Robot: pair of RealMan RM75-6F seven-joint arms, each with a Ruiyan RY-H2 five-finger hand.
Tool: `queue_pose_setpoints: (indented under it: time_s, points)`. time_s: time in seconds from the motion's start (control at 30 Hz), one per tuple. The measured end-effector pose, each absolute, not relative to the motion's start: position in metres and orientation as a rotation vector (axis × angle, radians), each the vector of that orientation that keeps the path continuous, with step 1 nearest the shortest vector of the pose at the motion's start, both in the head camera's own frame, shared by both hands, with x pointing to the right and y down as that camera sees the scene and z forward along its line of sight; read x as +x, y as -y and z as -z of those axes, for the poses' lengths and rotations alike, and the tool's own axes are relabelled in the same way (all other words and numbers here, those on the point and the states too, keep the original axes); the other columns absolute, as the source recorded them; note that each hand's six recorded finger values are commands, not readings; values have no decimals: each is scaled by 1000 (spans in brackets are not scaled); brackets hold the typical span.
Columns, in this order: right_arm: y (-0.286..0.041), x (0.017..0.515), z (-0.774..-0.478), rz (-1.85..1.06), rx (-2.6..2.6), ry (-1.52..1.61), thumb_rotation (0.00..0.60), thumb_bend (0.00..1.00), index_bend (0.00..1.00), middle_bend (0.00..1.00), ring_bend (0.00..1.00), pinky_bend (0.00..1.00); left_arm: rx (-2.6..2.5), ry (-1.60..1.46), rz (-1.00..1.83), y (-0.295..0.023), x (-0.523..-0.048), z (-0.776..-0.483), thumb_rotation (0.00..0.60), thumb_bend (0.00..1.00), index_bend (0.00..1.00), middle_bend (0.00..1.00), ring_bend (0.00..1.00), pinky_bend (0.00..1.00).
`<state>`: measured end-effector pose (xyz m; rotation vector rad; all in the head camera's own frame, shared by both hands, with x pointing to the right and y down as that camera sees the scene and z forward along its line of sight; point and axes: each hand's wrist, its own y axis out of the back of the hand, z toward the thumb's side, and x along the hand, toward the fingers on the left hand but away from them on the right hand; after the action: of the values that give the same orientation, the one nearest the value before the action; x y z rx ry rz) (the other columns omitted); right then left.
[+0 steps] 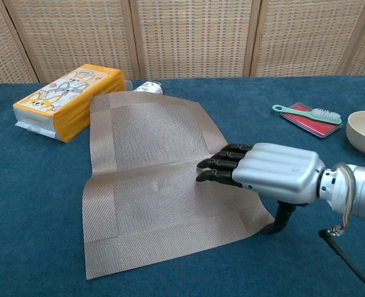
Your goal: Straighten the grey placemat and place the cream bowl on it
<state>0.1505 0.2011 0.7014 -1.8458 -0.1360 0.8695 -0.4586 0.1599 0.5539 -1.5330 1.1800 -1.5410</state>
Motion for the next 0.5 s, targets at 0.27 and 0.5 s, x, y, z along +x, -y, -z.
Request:
queue_pose_setpoints:
  time_s: [0.27, 0.5]
  points:
    - [-199, 155, -702, -870, -1825, 105, 600, 386, 122, 0, 0, 0, -1535, -1175, 1545, -160, -459, -555, 600, 0, 0, 0, 0, 0]
    - [-201, 165, -706, -880, -1805, 62, 600, 405, 166, 0, 0, 0, -1540, -1170, 1544, -160, -458, -555, 600, 0, 0, 0, 0, 0]
